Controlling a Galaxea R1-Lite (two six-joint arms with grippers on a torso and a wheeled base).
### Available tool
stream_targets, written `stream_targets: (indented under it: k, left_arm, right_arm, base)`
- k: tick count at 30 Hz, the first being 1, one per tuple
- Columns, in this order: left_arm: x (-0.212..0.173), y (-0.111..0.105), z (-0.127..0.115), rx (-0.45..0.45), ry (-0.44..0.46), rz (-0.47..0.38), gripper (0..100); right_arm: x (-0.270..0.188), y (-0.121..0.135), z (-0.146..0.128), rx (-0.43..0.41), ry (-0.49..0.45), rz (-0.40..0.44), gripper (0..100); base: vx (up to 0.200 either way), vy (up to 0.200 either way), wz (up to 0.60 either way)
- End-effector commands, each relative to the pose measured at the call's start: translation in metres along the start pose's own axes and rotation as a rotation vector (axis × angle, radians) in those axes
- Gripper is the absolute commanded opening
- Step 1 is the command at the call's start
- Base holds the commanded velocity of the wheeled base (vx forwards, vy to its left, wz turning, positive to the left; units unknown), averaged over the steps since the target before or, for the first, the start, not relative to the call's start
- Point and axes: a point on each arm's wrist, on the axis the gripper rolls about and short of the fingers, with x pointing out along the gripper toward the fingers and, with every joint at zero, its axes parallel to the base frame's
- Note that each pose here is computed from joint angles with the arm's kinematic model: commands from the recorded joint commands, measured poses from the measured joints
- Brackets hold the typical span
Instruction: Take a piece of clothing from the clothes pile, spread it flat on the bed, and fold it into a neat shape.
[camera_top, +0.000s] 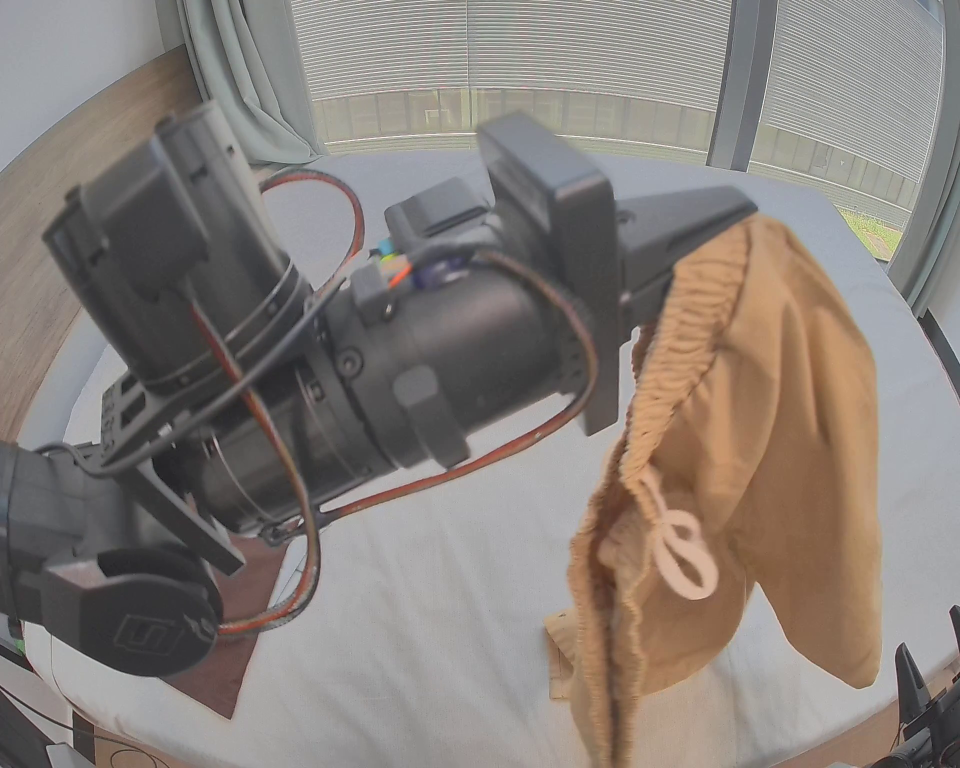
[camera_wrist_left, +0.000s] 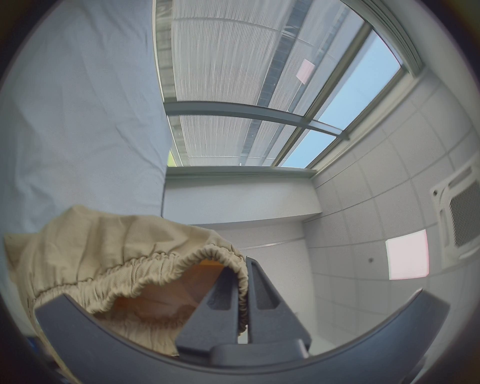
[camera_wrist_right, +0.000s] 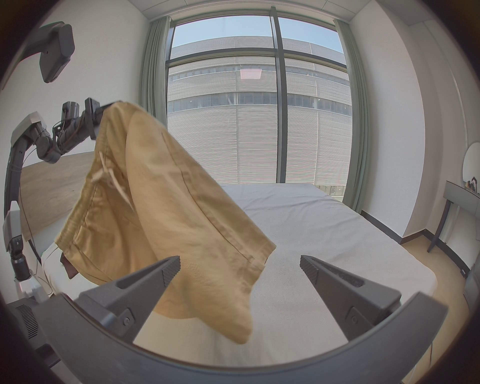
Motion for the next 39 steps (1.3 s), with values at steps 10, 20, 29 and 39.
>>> stream_targets:
  k: [10, 20, 29, 39]
  left_arm:
    - [-0.085, 0.116, 0.013, 0.317, 0.006, 0.461, 0]
    - [-0.13, 0.167, 0.023, 0.349, -0.096, 0.514, 0]
    - [-0.152, 0.179, 0.034, 0.373, -0.168, 0.559, 0]
    - [-0.179, 0.179, 0.049, 0.463, -0.22, 0.648, 0]
  right_arm:
    - [0.0, 0.0, -0.005, 0.0, 0.005, 0.001, 100]
    - [0.0, 0.0, -0.005, 0.0, 0.005, 0.001, 100]
    - [0.0, 0.0, -0.005, 0.0, 0.005, 0.001, 100]
    - [0.0, 0.0, -0.005, 0.0, 0.005, 0.001, 100]
  base:
    - [0.0, 0.0, 0.0]
    - [0.0, 0.0, 0.0]
    - [0.0, 0.0, 0.0]
    - [0.0, 0.0, 0.0]
